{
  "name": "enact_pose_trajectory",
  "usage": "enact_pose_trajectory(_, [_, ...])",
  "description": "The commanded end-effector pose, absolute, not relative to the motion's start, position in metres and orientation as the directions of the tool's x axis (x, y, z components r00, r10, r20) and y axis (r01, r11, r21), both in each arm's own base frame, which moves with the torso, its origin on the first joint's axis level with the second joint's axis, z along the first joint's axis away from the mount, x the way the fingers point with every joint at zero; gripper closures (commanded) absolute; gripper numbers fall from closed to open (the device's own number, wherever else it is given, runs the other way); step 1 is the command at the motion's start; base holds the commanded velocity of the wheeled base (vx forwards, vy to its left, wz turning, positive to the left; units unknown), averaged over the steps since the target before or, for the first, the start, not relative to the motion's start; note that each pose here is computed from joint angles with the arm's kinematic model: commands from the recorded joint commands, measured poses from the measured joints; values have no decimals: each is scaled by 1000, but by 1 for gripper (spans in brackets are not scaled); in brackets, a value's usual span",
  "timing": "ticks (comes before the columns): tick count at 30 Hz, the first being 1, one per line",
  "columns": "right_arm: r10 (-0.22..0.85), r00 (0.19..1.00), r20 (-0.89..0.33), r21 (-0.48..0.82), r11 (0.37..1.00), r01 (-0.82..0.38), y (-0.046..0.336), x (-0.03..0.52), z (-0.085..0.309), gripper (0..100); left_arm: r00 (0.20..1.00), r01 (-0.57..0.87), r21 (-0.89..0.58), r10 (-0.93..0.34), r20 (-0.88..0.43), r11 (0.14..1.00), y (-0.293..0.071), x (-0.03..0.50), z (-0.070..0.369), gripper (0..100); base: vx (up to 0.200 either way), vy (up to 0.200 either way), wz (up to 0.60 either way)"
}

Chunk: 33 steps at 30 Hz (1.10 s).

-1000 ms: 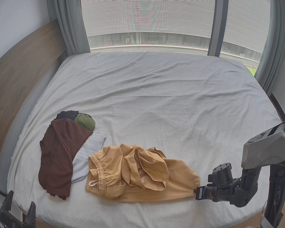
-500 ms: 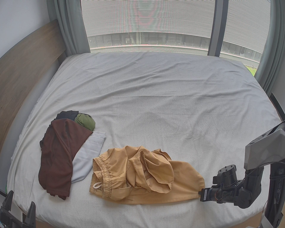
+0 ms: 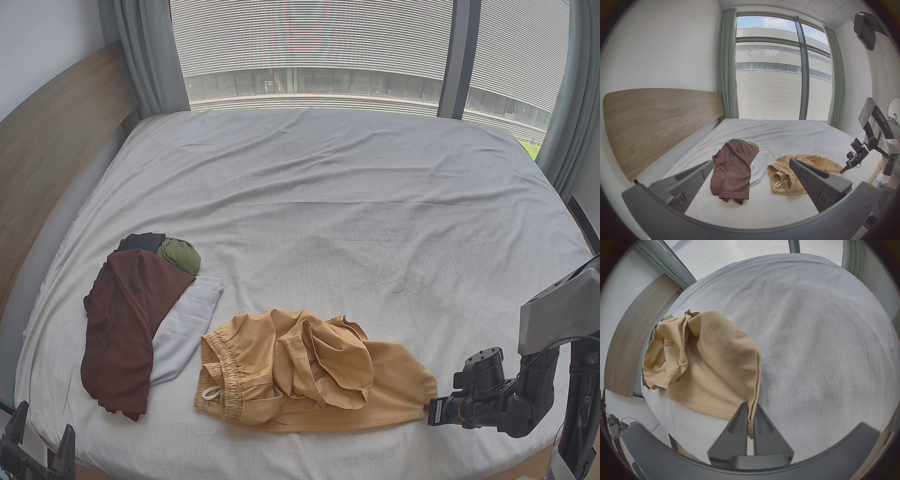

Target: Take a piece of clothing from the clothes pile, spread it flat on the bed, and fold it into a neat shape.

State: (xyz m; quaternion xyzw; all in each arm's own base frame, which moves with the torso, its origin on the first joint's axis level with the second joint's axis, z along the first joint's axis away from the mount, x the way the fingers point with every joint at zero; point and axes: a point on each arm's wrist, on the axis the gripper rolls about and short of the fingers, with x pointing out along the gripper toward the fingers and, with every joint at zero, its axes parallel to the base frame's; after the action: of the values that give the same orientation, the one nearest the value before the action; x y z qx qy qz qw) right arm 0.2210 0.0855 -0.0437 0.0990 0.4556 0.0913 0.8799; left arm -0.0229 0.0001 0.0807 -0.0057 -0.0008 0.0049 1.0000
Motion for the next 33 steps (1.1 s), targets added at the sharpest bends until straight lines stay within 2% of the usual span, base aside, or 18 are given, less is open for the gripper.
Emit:
enact_pose_trajectory(1, [254,568,-783,262,963,-69,85,221,-44,100,1000,-9,-12,9,-5,1000,0,-22,76,0,0,0,0])
enact_pose_trajectory(6, [262,575,-775,265,961,-80,87,222,-47,100,1000,-9,-9,9,-5,1000,0,-22,76,0,0,0,0])
enact_pose_trajectory(7, [262,575,-775,265,961,-80,87,222,-47,0,1000,-9,-9,9,-5,1000,0,-22,76,0,0,0,0])
enact_pose_trajectory(13, [327,672,-665,319,937,-140,90,222,-40,0,1000,-11,-11,11,-5,1000,0,-22,76,0,0,0,0])
enact_pose_trajectory(16, [335,686,-646,325,934,-149,88,218,-34,0,1000,-11,-28,11,-3,1000,0,-22,76,0,0,0,0])
enact_pose_trajectory(20, [367,754,-544,350,917,-194,87,216,0,0,1000,-12,-20,12,-3,1000,0,-22,76,0,0,0,0])
enact_pose_trajectory(24, [416,821,-390,367,888,-275,94,219,37,0,1000,-11,-15,11,-3,1000,0,-22,76,0,0,0,0])
enact_pose_trajectory(26, [437,830,-346,374,876,-305,99,219,46,0,1000,-11,-15,11,-3,1000,0,-22,76,0,0,0,0])
enact_pose_trajectory(27, [472,835,-282,382,854,-354,107,216,61,0,1000,-9,-15,9,-3,1000,0,-22,76,0,0,0,0])
enact_pose_trajectory(33, [531,829,-177,388,811,-437,126,221,81,0,1000,-9,-17,9,-3,1000,0,-22,76,0,0,0,0])
